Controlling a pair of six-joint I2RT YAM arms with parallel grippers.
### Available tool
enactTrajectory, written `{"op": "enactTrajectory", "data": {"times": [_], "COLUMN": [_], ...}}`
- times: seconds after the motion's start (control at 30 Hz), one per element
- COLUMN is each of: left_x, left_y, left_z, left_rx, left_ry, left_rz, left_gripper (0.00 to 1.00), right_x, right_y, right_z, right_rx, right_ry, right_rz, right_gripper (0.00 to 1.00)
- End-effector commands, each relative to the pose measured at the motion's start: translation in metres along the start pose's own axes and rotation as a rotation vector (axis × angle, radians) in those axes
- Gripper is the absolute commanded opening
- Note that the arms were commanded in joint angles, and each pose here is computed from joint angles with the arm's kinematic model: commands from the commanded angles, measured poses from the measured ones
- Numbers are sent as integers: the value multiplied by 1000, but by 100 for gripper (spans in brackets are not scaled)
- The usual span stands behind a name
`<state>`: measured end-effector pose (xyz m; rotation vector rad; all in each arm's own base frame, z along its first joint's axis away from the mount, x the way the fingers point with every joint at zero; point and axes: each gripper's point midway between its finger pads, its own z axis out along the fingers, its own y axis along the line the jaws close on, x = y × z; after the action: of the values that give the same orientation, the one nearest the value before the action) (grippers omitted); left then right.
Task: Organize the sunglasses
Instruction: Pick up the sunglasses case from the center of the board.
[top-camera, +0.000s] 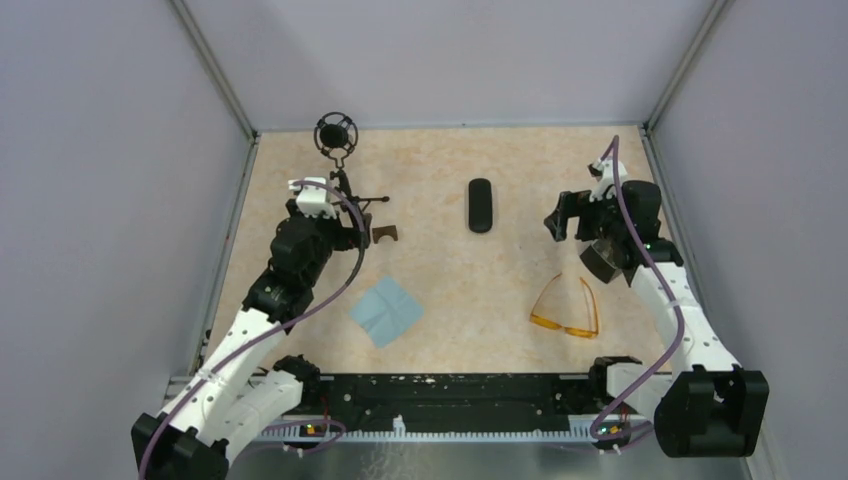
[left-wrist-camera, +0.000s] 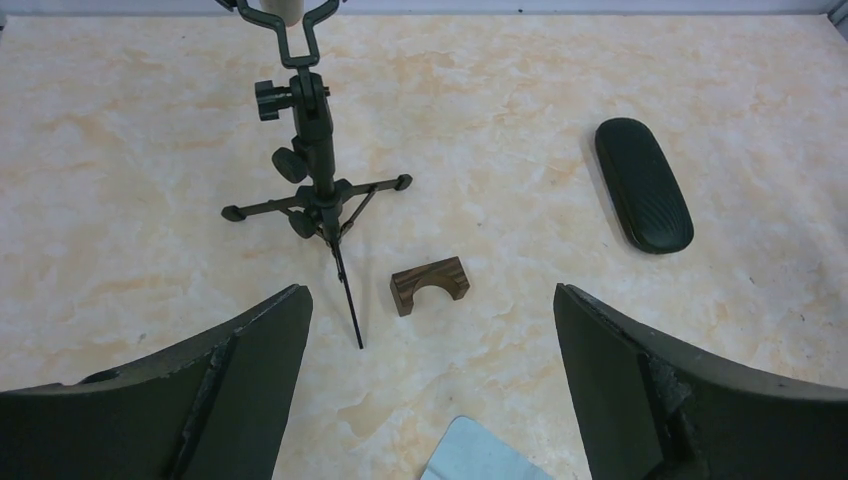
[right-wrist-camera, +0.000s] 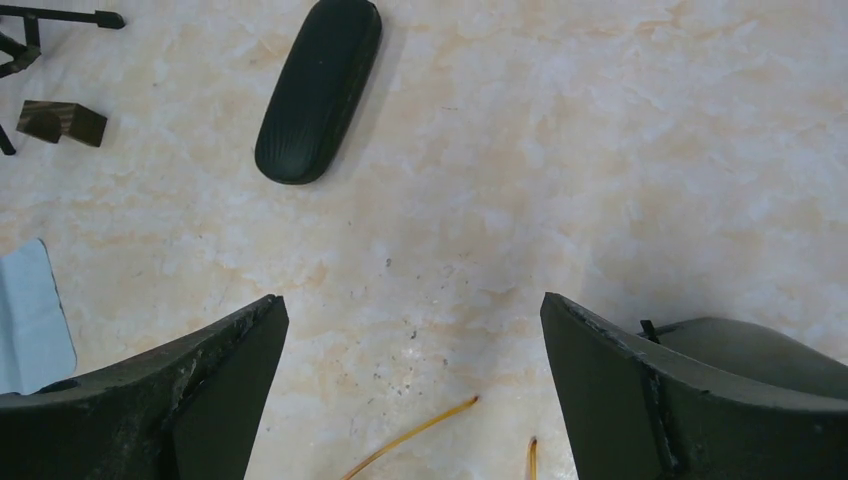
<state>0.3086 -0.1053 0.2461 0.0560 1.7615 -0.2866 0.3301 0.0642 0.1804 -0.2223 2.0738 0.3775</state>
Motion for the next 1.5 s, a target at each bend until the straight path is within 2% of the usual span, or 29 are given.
{"op": "enactTrajectory", "data": {"times": [0.0, 0.13, 0.23, 0.37, 0.5, 0.63, 0.87, 1.1, 1.47], "left_x": [-12, -8, -6, -3, 0, 4, 12, 15, 17], "left_y": [-14, -20, -22, -25, -27, -29, -30, -31, -37], "left_z": [2, 4, 4, 5, 6, 8, 13, 14, 13], "left_rx": [58, 74, 81, 90, 94, 100, 101, 105, 126], "left_ry": [-18, 8, 17, 31, 49, 72, 102, 119, 125], "left_rz": [-12, -10, -6, 0, 3, 4, 3, 0, -1], "left_gripper": [97, 98, 98, 98, 98, 98, 99, 99, 99], "right_x": [-28, -30, -27, -32, -48, -59, -54, -29, 4], "right_y": [3, 20, 32, 32, 35, 39, 52, 60, 73], "right_z": [-13, -15, -11, 3, 25, 56, 128, 192, 234], "right_rx": [6, -106, -187, -171, -143, -151, -33, 68, 176], "right_ry": [-115, -123, -96, -40, 7, 58, 172, 316, 454], "right_rz": [-37, -152, -167, -176, -194, -151, -173, -64, -48], "right_gripper": [99, 99, 99, 98, 92, 91, 98, 99, 99]}}
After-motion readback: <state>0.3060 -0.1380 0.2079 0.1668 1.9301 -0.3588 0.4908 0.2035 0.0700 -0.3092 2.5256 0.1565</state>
